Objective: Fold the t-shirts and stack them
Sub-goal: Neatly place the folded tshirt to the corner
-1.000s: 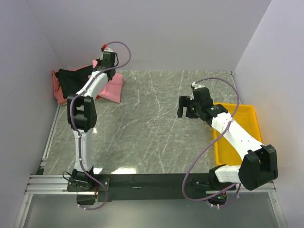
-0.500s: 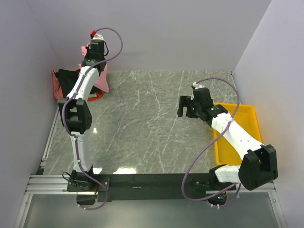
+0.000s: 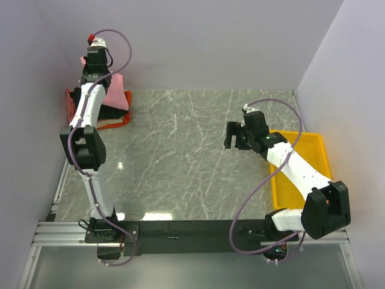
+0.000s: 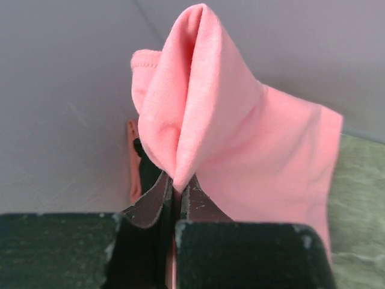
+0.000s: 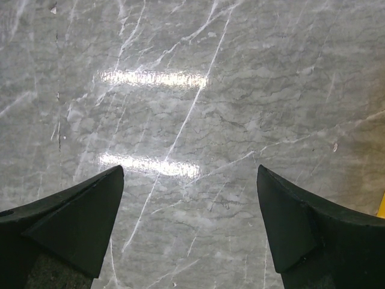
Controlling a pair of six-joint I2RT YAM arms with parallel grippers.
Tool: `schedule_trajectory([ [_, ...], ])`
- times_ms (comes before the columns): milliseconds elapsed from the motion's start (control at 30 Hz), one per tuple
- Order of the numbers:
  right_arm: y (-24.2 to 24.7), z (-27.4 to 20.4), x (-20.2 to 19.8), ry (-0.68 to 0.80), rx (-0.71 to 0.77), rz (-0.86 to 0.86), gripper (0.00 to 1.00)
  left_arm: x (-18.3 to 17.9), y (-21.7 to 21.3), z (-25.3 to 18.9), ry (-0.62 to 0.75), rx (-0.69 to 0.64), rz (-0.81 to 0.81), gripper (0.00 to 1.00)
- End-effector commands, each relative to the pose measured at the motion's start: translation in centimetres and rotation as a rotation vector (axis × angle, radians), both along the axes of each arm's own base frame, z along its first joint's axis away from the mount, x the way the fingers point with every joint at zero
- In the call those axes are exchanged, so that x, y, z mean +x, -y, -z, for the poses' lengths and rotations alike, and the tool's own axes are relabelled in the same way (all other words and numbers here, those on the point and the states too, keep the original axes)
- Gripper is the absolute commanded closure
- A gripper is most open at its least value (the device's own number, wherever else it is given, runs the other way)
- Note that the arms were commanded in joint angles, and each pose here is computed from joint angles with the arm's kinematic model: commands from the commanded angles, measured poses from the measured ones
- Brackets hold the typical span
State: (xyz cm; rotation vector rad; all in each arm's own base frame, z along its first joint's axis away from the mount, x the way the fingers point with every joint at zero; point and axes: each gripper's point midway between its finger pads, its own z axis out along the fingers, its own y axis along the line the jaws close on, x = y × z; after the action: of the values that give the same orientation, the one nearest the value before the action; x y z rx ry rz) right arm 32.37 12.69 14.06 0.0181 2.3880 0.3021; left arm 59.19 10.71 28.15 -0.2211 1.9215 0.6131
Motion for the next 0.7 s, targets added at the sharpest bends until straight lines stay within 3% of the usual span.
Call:
schedule_trajectory([
  [0,0.2,-0.7,1.1,0.029,0.002,0.021,0.03,0.3,-1.7,-1.4,0.066,-0.002,-0.015,0.99],
  [133,0.3,-0.6,1.2,0.020,-0.010,0.020,0.03,0.5,-5.1,1.8,0.008,0.022,-0.101,0.98],
  [200,0.3,-0.5,1.2,0.016,-0.013,0.021,0.03,0.5,-6.1,2.4,0.001,0.031,-0.129,0.82],
  [233,0.2,-0.5,1.2,0.014,-0.014,0.018,0.03,0.5,-6.6,2.8,-0.004,0.028,-0.144,0.43],
  [300,0.2,-0.6,1.2,0.010,-0.010,0.021,0.03,0.5,-7.3,1.8,0.036,0.017,-0.183,0.01],
  [400,0.3,-1.0,1.2,0.019,-0.006,0.033,0.02,-0.1,-8.2,-0.6,0.103,0.003,-0.256,0.01],
  [533,0.2,-2.1,1.1,0.051,0.017,0.036,0.03,-1.6,-6.5,-5.8,0.217,-0.107,-0.226,0.01],
  [667,-0.1,-2.5,0.9,0.059,0.047,0.037,0.02,-4.2,-3.5,-8.4,0.282,-0.325,-0.188,0.01],
])
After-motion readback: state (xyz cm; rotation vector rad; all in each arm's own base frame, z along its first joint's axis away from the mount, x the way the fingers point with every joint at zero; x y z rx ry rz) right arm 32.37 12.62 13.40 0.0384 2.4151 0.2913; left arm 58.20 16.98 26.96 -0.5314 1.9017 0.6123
